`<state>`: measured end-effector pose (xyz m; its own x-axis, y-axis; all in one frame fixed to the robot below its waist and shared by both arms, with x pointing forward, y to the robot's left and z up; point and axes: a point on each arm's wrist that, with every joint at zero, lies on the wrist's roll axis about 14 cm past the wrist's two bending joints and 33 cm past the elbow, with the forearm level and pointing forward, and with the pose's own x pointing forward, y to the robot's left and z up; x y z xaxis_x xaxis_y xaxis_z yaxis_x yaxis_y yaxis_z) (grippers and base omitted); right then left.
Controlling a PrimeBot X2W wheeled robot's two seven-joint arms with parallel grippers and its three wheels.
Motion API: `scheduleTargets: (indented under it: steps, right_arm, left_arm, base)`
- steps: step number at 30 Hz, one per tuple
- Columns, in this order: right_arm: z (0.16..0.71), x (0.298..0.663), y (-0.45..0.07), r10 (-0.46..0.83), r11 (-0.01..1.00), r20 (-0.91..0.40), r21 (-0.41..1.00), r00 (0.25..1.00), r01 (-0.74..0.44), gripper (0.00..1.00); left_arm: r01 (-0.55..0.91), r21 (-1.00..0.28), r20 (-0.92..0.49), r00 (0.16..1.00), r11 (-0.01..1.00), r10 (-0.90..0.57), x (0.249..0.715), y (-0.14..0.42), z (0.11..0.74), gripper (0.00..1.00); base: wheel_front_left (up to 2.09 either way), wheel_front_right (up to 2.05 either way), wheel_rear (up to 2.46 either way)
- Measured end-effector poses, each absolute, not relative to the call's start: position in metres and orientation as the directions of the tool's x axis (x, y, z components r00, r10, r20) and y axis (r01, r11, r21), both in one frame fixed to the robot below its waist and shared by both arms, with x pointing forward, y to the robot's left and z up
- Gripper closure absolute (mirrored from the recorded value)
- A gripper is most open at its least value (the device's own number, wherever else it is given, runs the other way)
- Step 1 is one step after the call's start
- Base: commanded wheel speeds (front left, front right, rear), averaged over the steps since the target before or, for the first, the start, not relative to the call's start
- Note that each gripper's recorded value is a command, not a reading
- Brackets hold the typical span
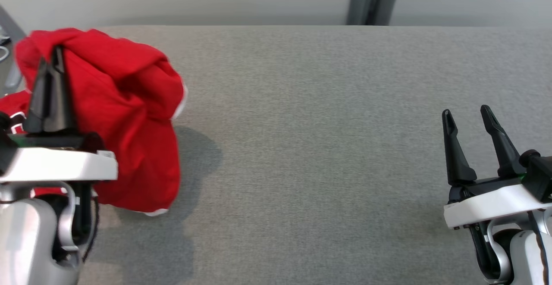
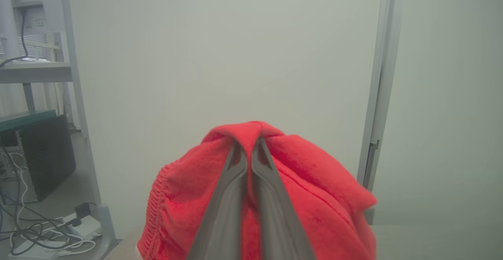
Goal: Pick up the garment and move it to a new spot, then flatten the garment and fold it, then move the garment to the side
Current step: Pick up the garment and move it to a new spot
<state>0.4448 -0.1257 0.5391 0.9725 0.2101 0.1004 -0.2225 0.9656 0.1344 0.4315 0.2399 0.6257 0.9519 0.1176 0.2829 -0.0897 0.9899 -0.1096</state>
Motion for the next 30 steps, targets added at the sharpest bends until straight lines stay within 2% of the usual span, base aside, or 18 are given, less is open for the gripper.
scheduleTargets:
  steps: [4,10,18,22,28,29,30]
  right_arm:
    - [0.54,0.44,-0.136,0.186,0.971,0.1,0.136,0.977,-0.199,0.0]
    - [0.54,0.43,-0.168,0.101,0.984,0.099,0.134,0.99,-0.114,0.0]
    - [0.531,0.41,-0.214,-0.03,0.99,0.082,0.142,0.996,0.018,0.0]
    - [0.522,0.401,-0.23,-0.079,0.987,0.059,0.143,0.995,0.07,0.0]
    - [0.51,0.392,-0.248,-0.136,0.981,0.03,0.141,0.99,0.131,0.0]
    - [0.507,0.392,-0.249,-0.141,0.98,0.024,0.142,0.99,0.136,0.0]
    - [0.505,0.392,-0.25,-0.144,0.98,0.02,0.142,0.989,0.14,0.0]
  left_arm:
    - [0.012,-0.13,0.255,0.967,0.991,0.022,0.438,0.202,0.618,1.0]
    - [0.27,-0.174,0.162,0.956,0.947,-0.243,0.456,0.108,0.587,1.0]
    - [0.574,-0.259,0.069,0.813,0.777,-0.578,0.457,-0.031,0.546,1.0]
    - [0.637,-0.267,-0.007,0.749,0.723,-0.662,0.458,-0.072,0.516,1.0]
    - [0.636,-0.288,-0.154,0.707,0.716,-0.69,0.461,-0.089,0.456,1.0]
    - [0.636,-0.291,-0.165,0.702,0.714,-0.693,0.461,-0.09,0.45,0.95]
    - [0.634,-0.291,-0.171,0.702,0.716,-0.691,0.461,-0.089,0.446,0.33]
  base:
    - [0.0,0.0,0.0]
    - [0.0,0.0,0.0]
    - [0.0,0.0,0.0]
    - [0.0,0.0,0.0]
    - [0.0,0.0,0.0]
    - [0.0,0.0,0.0]
    - [0.0,0.0,0.0]
